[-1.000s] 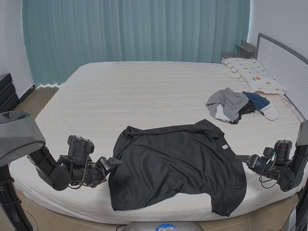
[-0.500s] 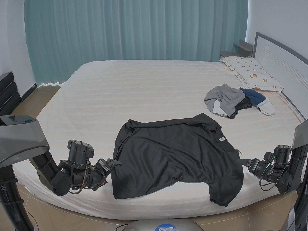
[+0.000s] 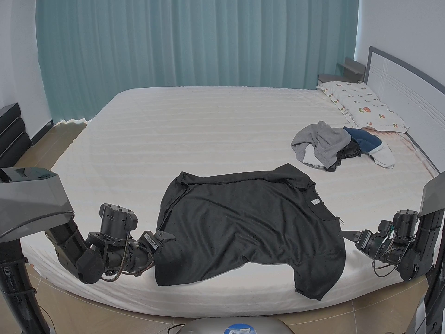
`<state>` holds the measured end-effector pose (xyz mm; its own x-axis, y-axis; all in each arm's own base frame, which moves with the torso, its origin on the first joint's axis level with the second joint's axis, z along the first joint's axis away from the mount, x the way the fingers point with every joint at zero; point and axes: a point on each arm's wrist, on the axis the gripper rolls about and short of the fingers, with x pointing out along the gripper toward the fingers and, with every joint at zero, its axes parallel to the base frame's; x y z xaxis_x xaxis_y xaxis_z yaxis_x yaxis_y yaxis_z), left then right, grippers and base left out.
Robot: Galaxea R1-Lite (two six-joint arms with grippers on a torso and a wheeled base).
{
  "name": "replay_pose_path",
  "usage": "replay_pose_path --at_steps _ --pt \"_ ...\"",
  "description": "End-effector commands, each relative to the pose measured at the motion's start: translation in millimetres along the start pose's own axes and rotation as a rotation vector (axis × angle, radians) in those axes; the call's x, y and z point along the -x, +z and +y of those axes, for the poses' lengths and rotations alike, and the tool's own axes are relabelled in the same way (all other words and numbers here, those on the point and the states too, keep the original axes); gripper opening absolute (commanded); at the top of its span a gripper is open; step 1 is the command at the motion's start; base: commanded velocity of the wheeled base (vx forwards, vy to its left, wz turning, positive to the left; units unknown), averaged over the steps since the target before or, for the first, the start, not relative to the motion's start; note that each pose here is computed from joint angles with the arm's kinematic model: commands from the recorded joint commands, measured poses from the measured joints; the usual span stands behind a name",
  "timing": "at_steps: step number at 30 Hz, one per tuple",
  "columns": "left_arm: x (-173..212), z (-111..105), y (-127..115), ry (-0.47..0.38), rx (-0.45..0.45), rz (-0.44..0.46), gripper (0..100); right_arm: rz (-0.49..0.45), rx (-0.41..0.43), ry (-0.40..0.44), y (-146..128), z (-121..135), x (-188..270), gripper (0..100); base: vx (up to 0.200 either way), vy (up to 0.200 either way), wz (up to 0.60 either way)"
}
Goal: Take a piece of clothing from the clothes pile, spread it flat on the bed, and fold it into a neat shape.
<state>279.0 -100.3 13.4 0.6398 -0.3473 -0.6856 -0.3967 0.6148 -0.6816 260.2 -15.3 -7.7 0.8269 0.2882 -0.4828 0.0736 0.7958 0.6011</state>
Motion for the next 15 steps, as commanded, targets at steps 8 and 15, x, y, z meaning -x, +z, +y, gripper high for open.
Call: replay_pose_path --at_steps 8,15 --pt "-2 15 11 0.085 -0.046 -0.081 100 0.064 0.005 0.027 -16 6 -27 100 0.000 0.000 0.00" --pt "-6 28 12 0.133 -0.068 -0.070 100 0.070 0.032 0.030 -24 20 -46 100 0.000 0.000 0.00"
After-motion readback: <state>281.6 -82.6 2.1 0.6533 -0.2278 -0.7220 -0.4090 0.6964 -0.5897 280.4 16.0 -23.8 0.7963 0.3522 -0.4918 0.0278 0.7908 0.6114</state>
